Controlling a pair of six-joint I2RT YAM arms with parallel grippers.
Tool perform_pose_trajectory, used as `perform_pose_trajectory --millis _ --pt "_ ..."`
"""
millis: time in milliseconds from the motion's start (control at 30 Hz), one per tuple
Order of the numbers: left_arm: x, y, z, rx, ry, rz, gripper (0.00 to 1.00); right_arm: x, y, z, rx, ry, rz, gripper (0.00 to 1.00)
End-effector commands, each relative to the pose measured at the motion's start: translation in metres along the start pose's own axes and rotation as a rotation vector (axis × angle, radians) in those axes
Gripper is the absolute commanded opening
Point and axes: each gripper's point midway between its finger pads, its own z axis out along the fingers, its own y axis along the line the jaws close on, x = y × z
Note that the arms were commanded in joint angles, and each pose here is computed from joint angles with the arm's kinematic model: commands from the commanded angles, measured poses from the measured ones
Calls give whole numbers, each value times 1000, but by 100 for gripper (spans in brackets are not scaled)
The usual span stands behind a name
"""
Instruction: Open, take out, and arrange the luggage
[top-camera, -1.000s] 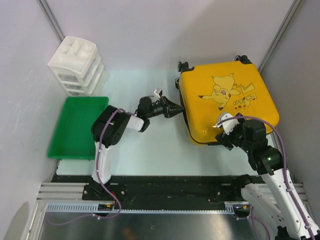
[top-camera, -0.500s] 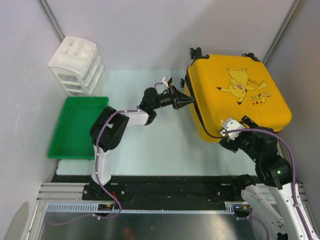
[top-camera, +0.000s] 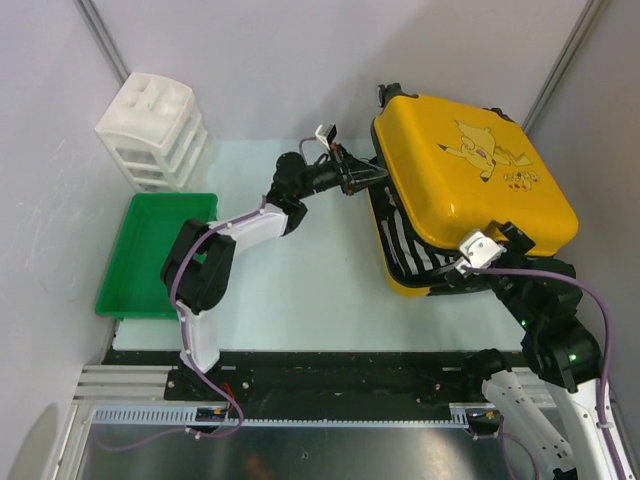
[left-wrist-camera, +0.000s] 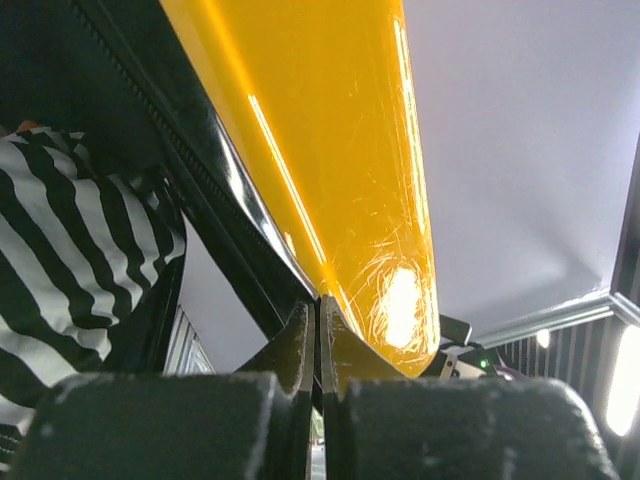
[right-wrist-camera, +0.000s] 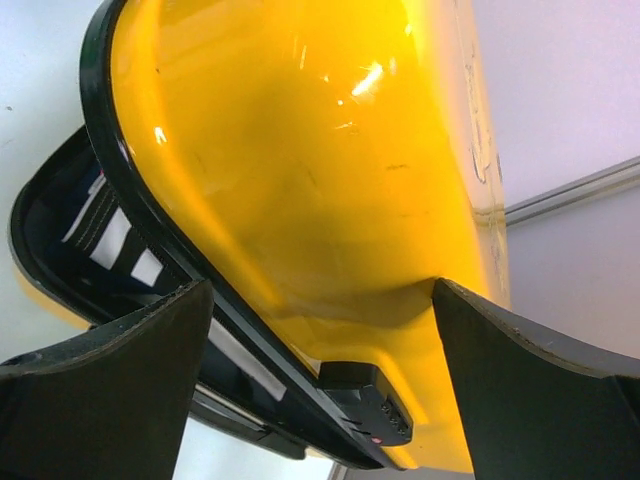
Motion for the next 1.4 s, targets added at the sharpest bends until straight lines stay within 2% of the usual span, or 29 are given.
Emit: perform_pose_trajectory --millis 0,67,167,200,333,500,533,733,833,867,967,1033,1100,1167,1233,1267,1333,1367 --pt "5 -122 9 265 9 242 0 -33 -20 8 56 -134 -72 97" --pt "6 -126 16 272 18 258 0 -45 -41 5 135 -149 -102 97" --pt "3 -131 25 283 21 283 0 -80 -70 -10 228 -255 -109 98" --pt "3 -140 27 301 26 304 0 -88 -68 -7 196 -278 -124 98" --pt "0 -128 41 288 26 310 0 -122 -68 -10 114 -371 -91 97" --pt "-12 -123 52 286 -37 331 0 -167 -40 -25 -116 -536 66 95" --pt "-13 -123 54 288 -45 348 0 -173 -36 -26 -155 -551 138 95" --pt "-18 -119 71 285 -69 387 0 -196 -11 -23 -371 -588 258 89" --pt "-21 -123 78 292 -81 410 0 -187 7 -5 -449 -504 300 84" --pt "-23 -126 78 295 -91 423 0 -176 27 3 -505 -447 249 82" --pt "-28 -130 81 299 -115 447 0 -139 42 27 -464 -284 165 76" --pt "-30 -135 85 300 -129 473 0 -124 37 39 -385 -216 137 67" --pt "-30 -141 89 306 -136 505 0 -110 43 52 -346 -153 75 65" --pt "-29 -138 95 296 -134 516 0 -104 33 66 -235 -124 46 66" --pt "-28 -145 98 300 -139 562 0 -81 17 81 -80 -20 -9 69" --pt "-28 -145 99 299 -139 571 0 -80 -6 86 53 2 1 73" --pt "-28 -144 100 293 -138 591 0 -72 -22 91 150 47 -14 78" --pt "-26 -147 99 294 -134 603 0 -73 -36 89 218 51 3 84"
